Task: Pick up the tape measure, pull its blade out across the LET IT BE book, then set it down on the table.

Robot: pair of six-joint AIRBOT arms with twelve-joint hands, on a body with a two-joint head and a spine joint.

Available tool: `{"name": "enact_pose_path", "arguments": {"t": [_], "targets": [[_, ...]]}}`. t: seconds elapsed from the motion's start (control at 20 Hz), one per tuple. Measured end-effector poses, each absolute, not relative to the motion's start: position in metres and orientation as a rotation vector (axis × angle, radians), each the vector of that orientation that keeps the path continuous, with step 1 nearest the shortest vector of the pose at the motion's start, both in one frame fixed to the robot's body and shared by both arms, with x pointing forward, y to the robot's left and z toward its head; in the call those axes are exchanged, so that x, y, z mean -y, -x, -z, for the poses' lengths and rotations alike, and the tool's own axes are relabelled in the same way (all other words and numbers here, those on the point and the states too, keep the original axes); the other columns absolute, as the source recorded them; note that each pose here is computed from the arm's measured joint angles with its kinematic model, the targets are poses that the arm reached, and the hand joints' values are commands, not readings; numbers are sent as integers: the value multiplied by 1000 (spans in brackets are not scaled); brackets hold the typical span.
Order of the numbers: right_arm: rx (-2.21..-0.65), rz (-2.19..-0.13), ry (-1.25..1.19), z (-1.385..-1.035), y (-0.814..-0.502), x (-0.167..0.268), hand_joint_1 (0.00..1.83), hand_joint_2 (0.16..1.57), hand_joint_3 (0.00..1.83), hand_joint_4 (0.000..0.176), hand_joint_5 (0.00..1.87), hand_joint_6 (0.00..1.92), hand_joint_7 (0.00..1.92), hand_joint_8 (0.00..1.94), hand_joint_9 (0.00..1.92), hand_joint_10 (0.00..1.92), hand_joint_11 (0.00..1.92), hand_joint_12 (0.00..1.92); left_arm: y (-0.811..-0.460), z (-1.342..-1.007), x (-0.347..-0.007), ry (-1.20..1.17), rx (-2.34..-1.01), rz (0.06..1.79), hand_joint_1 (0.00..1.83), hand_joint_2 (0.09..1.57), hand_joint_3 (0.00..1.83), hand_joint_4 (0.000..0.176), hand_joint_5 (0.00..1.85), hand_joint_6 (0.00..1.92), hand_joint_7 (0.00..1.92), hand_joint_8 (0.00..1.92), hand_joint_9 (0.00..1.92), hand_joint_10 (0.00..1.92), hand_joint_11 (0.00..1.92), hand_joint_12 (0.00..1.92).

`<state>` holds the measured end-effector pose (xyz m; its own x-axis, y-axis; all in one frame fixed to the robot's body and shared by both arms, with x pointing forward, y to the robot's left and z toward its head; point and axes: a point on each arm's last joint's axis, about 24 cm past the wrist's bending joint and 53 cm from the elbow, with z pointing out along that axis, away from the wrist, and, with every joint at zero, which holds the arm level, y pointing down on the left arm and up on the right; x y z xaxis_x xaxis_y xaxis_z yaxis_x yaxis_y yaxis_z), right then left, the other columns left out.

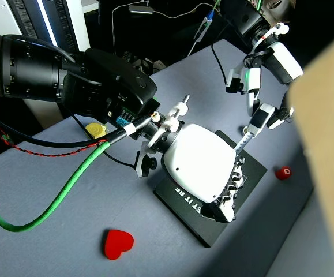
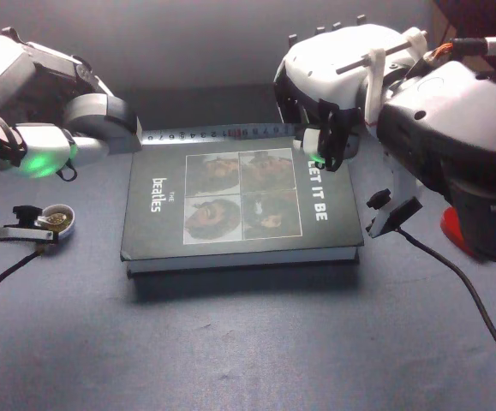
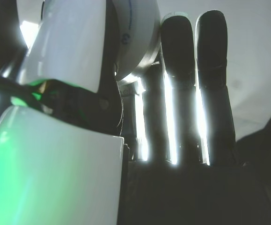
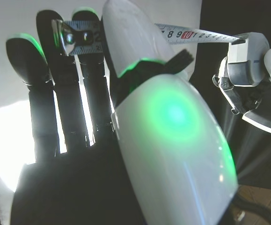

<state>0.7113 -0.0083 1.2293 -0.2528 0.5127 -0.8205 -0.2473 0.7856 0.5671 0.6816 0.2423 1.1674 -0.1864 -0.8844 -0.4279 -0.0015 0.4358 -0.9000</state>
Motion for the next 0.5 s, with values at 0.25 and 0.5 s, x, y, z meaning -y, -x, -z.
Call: {"name": "enact_pose_path", "arguments": {"t": [0.25,0.5], "targets": [[-1685,-738,-197,-1229,-706,20,1343,1201,1,0,687,1256,934,1107,719,1513,621,1576,-681,-1167,-241,805,-1554,974,1383,1089,0,0,1019,773,1068,837,906,1252,710,1135],[-1691,-745,-183,-1226,-704,32,1344,1203,1,0,686,1262,932,1111,712,1520,618,1576,-680,-1167,-239,803,-1559,981,1383,1088,0,0,1027,764,1057,843,916,1249,741,1147]]}}
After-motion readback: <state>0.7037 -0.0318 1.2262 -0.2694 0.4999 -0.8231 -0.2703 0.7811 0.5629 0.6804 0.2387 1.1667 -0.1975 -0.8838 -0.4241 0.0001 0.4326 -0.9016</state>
